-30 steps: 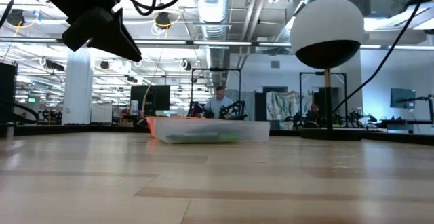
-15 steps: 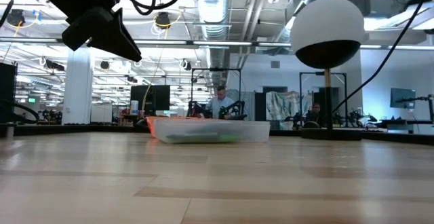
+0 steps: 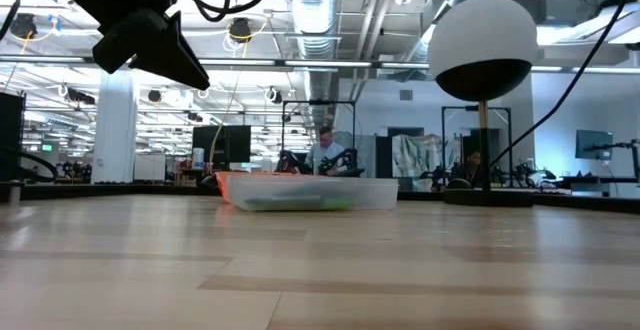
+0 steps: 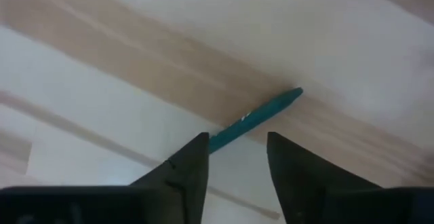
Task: Pick & place school supplies into a supply box
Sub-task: Put the green crayon into the supply box
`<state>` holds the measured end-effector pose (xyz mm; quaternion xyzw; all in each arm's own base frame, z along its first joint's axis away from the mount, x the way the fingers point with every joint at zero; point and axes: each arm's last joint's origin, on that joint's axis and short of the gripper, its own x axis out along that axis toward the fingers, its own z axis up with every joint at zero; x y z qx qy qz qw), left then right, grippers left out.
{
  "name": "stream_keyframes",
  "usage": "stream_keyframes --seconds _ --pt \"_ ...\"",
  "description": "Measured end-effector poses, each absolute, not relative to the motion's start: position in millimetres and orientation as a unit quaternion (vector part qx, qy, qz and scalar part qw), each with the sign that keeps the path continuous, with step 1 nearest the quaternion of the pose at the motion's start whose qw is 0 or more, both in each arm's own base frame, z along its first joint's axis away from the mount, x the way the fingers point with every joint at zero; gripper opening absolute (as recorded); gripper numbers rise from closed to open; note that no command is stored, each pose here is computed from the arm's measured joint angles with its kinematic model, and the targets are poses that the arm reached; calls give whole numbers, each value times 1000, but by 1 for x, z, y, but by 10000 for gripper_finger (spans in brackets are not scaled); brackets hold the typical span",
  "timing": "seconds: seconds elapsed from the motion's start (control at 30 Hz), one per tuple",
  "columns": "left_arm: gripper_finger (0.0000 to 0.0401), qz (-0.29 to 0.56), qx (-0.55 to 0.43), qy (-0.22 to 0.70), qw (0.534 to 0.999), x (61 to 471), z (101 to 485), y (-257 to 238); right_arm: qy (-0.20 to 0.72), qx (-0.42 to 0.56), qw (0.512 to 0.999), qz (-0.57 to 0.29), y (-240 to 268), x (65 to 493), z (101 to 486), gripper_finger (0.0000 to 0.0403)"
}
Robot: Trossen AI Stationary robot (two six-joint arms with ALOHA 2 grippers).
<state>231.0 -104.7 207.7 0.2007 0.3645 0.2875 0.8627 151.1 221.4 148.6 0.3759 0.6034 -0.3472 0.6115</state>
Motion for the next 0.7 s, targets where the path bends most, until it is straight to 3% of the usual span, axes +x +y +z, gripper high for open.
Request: stream_keyframes --seconds 0.33,0.7 --pt "93 287 201 365 863 231 208 -105 596 409 596 -349 214 154 135 164" --pt "93 287 201 365 863 231 208 -105 621 405 575 -346 212 151 132 112"
